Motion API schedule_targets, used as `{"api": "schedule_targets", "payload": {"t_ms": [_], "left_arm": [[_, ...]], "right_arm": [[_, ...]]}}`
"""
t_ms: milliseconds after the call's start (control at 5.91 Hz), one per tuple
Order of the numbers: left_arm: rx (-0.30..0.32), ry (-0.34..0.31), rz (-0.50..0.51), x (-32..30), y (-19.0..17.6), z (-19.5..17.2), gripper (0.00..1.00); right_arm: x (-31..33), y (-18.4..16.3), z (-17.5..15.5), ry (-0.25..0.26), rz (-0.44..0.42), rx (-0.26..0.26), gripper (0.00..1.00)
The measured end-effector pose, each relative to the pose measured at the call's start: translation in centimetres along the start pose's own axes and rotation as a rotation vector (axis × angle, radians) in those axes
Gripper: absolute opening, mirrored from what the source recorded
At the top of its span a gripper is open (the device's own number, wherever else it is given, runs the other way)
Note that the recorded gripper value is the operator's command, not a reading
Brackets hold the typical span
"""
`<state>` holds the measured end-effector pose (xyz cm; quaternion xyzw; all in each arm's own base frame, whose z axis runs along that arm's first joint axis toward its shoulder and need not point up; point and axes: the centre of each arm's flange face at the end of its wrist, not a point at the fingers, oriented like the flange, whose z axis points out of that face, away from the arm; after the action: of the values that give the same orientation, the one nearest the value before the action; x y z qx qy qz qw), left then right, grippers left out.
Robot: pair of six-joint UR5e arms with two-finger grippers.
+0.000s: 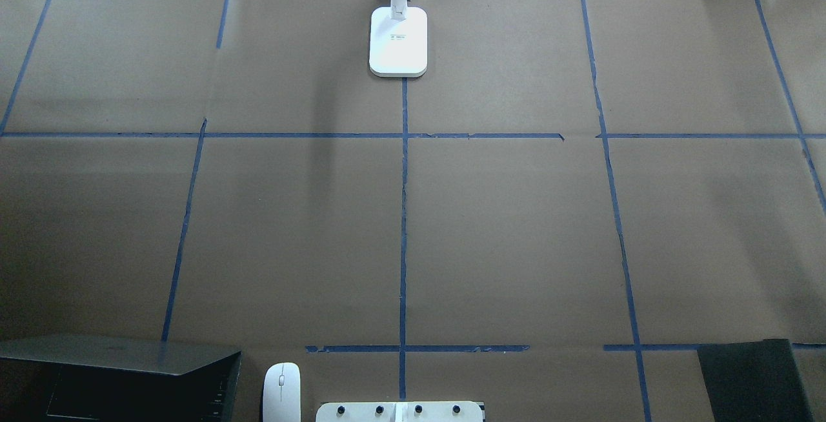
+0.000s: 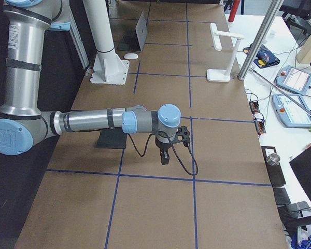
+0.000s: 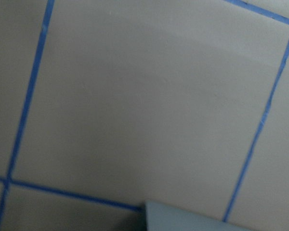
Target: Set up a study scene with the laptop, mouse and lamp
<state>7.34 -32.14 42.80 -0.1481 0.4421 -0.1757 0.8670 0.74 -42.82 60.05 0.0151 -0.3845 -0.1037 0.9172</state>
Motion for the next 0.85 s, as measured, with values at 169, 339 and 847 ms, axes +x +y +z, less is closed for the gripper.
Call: {"api": "schedule_targets", "payload": {"t_ms": [169,339,847], "left_arm": [[-0.011,0.014,-0.123,2.4,2.4,0.6,1.0],[-0.015,0.037,-0.259,4.4,4.4,1.2,1.0],[0.011,0.015,-0.528,6.8,8.7,3.6,1.0]], "right_arm": [[-0.1,0.0,-0.1,0.0,-0.003,0.003,1.0],[-0.2,0.0,-0.2,0.001,-0.006,0.004,1.0],[-0.4,0.0,-0.4,0.001,-0.016,0.014,1.0]]}}
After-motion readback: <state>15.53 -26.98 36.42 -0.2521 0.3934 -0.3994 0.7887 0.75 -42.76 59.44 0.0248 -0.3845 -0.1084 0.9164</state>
